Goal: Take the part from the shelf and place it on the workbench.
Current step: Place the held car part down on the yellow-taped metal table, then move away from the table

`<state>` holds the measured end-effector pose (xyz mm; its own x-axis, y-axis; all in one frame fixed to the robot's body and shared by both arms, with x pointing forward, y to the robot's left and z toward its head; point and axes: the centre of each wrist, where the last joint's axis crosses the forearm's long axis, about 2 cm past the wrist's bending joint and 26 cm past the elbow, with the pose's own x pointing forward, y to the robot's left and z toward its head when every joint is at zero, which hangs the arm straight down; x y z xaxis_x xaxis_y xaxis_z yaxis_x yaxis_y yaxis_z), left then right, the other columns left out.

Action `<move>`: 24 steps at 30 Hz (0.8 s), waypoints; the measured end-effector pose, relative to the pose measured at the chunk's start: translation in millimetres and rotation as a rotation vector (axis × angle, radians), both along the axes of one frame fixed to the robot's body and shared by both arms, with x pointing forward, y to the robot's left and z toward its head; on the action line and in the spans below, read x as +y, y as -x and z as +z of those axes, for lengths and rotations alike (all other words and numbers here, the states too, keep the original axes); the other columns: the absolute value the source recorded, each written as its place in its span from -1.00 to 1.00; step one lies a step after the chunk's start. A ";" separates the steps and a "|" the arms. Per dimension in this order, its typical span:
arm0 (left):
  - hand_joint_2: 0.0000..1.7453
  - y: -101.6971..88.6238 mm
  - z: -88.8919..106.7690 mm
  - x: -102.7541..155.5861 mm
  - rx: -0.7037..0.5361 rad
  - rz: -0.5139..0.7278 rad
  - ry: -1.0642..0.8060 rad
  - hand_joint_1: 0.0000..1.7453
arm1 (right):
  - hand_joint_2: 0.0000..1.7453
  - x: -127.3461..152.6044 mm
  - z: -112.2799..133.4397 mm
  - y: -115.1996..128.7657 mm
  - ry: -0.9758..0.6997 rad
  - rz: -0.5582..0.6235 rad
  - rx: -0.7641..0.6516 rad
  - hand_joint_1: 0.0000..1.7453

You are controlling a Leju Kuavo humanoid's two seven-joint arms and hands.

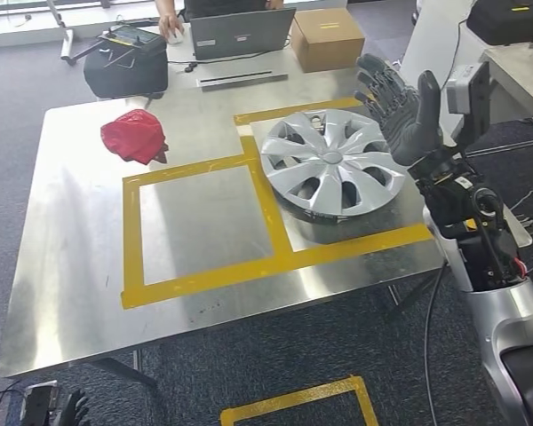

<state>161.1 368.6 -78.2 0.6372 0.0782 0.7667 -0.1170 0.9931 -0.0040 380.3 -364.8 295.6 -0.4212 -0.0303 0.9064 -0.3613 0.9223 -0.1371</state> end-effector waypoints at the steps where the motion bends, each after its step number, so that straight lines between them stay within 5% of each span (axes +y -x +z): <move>1: -1.00 0.2 -0.1 0.0 -0.001 0.002 -0.001 -1.00 | -1.00 1.5 -1.7 4.1 -0.003 0.006 -0.003 -1.00; 13: -1.00 -1.4 0.4 -0.5 0.005 0.006 -0.009 -1.00 | -1.00 38.4 -51.0 56.9 -0.063 0.147 0.008 -1.00; 24: -1.00 -5.4 1.6 -2.0 0.001 0.005 -0.014 -1.00 | -1.00 60.5 -55.1 68.4 -0.108 0.177 -0.001 -1.00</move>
<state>166.5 366.6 -76.6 0.6380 0.0705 0.7668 -0.1215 0.9925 0.0098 311.9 -304.3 240.5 -0.4017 -0.2007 0.8935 -0.5191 0.8537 -0.0416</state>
